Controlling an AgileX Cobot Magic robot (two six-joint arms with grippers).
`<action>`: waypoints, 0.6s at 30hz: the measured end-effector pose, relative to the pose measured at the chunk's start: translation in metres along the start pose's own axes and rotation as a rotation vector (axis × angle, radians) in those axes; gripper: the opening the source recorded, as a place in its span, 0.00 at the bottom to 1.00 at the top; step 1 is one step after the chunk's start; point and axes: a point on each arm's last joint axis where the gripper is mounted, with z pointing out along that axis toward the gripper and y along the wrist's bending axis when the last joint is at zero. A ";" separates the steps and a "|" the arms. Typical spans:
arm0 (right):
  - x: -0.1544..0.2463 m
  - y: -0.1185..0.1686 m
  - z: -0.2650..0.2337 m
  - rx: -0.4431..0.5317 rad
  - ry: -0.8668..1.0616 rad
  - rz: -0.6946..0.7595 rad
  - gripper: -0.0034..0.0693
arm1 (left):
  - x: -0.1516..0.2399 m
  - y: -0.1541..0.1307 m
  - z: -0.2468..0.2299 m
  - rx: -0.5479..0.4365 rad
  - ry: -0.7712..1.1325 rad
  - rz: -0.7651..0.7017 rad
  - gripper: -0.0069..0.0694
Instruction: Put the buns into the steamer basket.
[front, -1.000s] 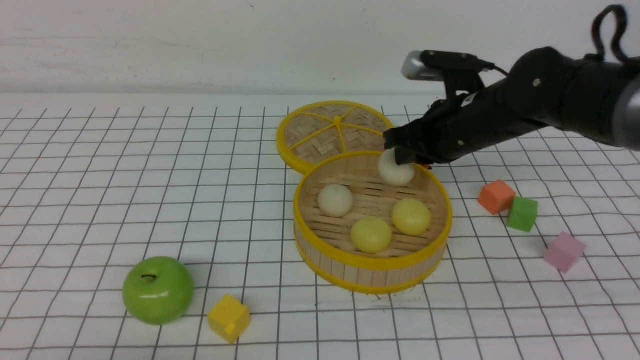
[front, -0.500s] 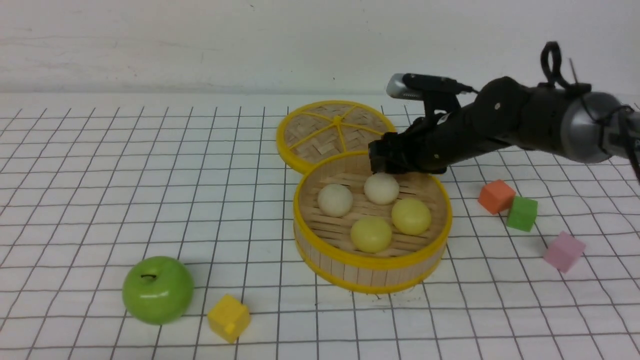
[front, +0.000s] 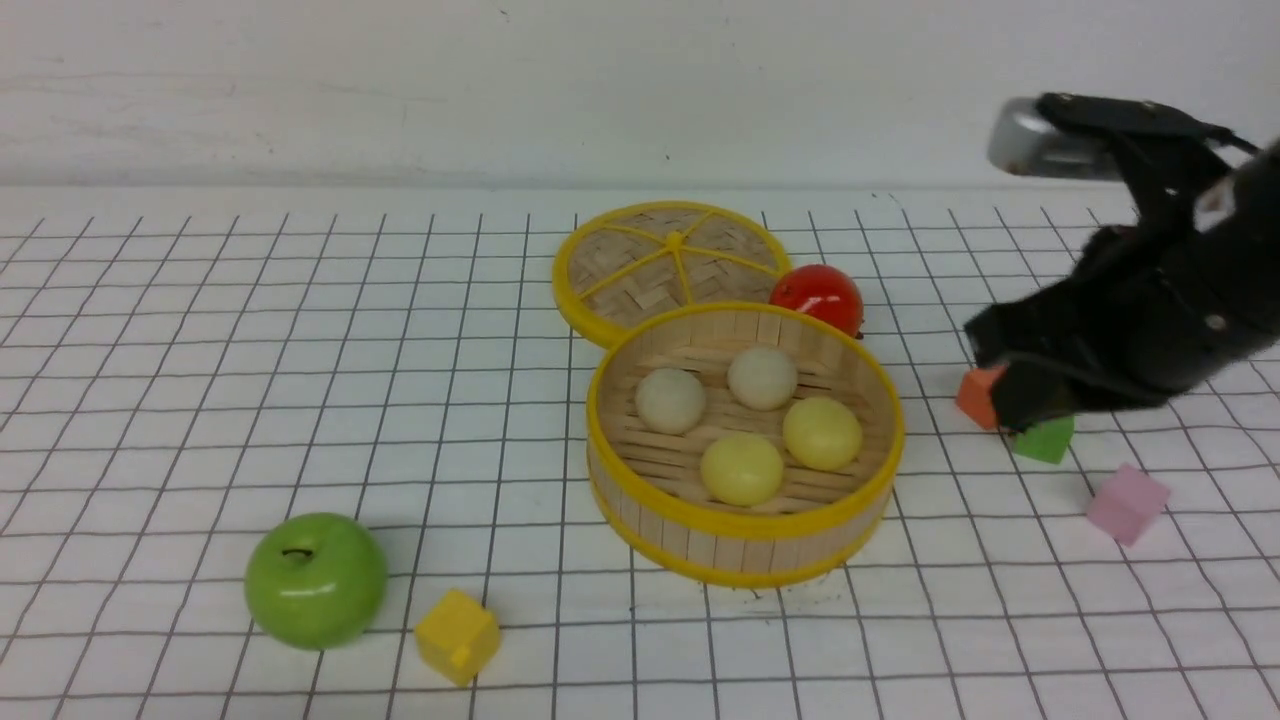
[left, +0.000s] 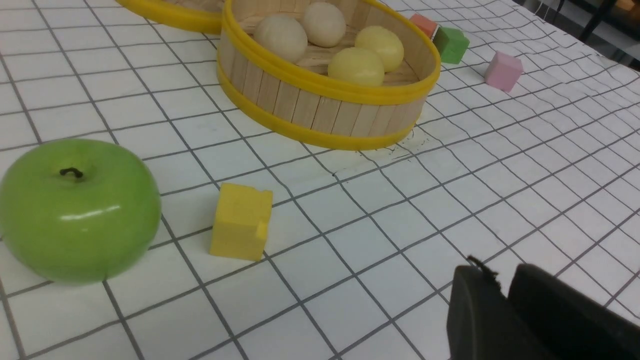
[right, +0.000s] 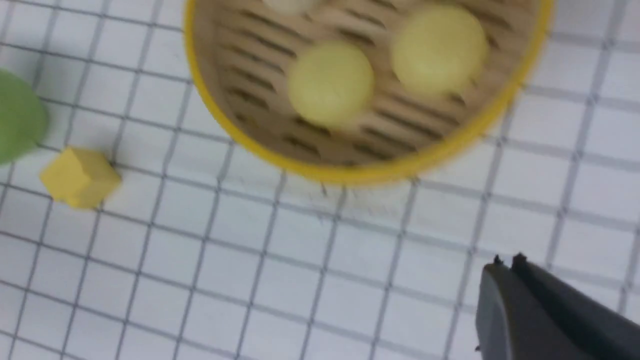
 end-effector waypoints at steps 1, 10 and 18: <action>0.015 -0.001 -0.013 0.009 -0.008 0.017 0.02 | 0.000 0.000 0.000 0.000 0.000 0.000 0.21; 0.075 0.002 -0.067 0.003 0.071 0.027 0.02 | 0.000 0.000 0.000 0.000 0.000 0.000 0.22; 0.104 -0.007 -0.101 0.068 -0.014 0.009 0.02 | 0.000 0.000 0.000 0.000 0.000 0.000 0.23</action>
